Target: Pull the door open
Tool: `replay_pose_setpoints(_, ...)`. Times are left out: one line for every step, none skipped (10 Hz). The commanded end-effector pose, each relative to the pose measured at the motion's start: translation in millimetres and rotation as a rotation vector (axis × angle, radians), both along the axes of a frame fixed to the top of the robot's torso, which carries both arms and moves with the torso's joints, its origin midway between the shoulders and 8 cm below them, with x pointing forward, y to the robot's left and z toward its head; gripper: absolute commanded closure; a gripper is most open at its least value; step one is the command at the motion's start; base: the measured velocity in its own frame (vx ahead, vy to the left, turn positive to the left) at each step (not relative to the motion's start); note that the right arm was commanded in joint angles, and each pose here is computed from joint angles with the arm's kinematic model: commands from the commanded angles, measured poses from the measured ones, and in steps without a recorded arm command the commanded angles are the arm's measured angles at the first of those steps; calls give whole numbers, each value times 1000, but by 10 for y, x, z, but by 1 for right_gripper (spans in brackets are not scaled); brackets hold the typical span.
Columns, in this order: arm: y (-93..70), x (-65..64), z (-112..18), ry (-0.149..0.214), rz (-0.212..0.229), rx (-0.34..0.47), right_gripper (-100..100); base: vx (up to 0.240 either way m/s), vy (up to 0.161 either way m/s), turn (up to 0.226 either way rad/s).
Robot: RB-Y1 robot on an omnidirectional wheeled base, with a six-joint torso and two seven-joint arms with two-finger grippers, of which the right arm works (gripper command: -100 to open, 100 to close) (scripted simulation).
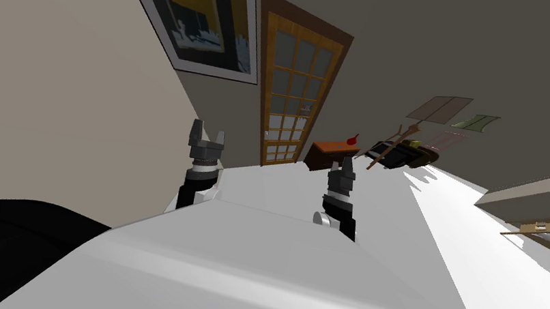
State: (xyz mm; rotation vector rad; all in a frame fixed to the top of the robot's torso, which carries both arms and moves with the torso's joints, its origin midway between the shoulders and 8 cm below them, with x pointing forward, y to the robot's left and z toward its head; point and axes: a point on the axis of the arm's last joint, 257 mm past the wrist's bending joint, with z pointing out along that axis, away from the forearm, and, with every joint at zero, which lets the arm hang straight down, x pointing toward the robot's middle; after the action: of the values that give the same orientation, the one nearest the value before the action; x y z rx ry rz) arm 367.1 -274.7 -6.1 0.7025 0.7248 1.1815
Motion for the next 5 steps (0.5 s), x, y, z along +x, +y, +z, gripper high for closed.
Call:
replay_pose_setpoints(15, 46, -84, 14, -7, -25, -100, 96, 21, 25)
replay_pose_setpoints(25, 80, -148, 25, -12, -44, -100, 151, 58, 33)
replay_pose_setpoints(35, 113, -212, 35, -18, -63, -100, 156, 81, 23)
replay_pose_setpoints(41, 131, -249, 41, -21, -74, -100, 144, 68, 12)
replay_pose_setpoints(48, 154, -295, 48, -25, -87, -100, 122, 42, 15)
